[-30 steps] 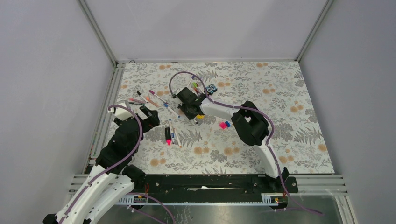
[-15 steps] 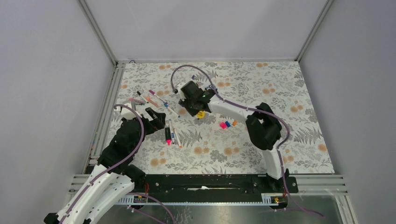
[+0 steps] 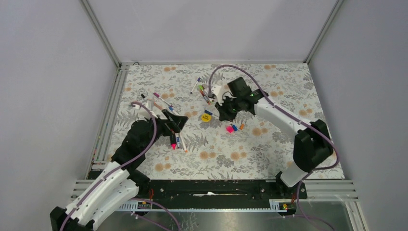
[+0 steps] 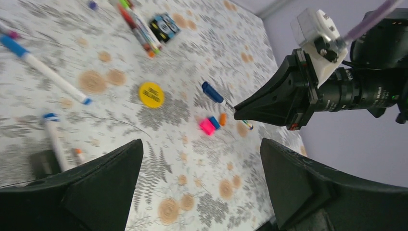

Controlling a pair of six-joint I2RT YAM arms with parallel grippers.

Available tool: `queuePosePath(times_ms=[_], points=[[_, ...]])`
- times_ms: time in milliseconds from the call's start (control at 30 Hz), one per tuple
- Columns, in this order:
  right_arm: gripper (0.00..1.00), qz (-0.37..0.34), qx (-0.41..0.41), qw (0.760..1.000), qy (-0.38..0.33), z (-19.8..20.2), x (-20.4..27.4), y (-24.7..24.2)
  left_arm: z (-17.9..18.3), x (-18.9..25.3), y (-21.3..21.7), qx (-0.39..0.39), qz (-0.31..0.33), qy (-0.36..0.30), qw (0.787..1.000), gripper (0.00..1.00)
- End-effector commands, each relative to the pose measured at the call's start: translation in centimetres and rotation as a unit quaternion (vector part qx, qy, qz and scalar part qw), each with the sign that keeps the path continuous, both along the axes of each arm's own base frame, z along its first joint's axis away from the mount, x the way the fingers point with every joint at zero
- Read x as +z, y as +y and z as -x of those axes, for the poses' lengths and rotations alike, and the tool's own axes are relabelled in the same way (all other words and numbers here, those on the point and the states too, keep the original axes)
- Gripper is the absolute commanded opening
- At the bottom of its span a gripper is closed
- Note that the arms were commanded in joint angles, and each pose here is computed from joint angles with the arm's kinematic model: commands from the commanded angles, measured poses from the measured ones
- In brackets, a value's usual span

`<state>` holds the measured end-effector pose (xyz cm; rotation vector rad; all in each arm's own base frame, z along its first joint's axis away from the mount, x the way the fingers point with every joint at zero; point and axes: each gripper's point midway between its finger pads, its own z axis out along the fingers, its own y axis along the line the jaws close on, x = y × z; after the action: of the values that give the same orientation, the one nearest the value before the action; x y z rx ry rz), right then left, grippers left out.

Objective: Open the pen caps
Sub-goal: Pick up the pen from the center of the board, then open the pen cap from the pen.

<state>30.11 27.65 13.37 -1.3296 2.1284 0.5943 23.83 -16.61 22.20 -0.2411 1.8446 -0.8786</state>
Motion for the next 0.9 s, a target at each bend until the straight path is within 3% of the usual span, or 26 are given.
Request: queuePosePath(times_ms=[0,167,467,633,867], points=[[0.0,-0.02,0.106,0.994,-0.012,4.5,0.8,-2.7,0.7,2.5,-4.5,-0.108,0.09,-0.028,0.99,0.99],[0.0,-0.026,0.132,0.991,-0.023,6.5,0.0,-6.0,1.0,0.6,-8.2,-0.198,0.122,0.017,0.972,0.99],[0.0,-0.055,0.147,0.987,-0.042,8.8,-0.9,-8.9,2.5,-1.9,-14.2,-0.343,0.174,0.108,0.917,0.95],[0.0,-0.057,0.155,0.985,-0.043,9.4,-1.1,-9.1,3.6,-3.5,-17.5,-0.387,0.163,0.144,0.896,0.89],[0.0,-0.067,0.169,0.982,-0.039,10.5,-1.3,-9.1,3.8,-5.4,-19.6,-0.398,0.156,0.177,0.886,0.77]])
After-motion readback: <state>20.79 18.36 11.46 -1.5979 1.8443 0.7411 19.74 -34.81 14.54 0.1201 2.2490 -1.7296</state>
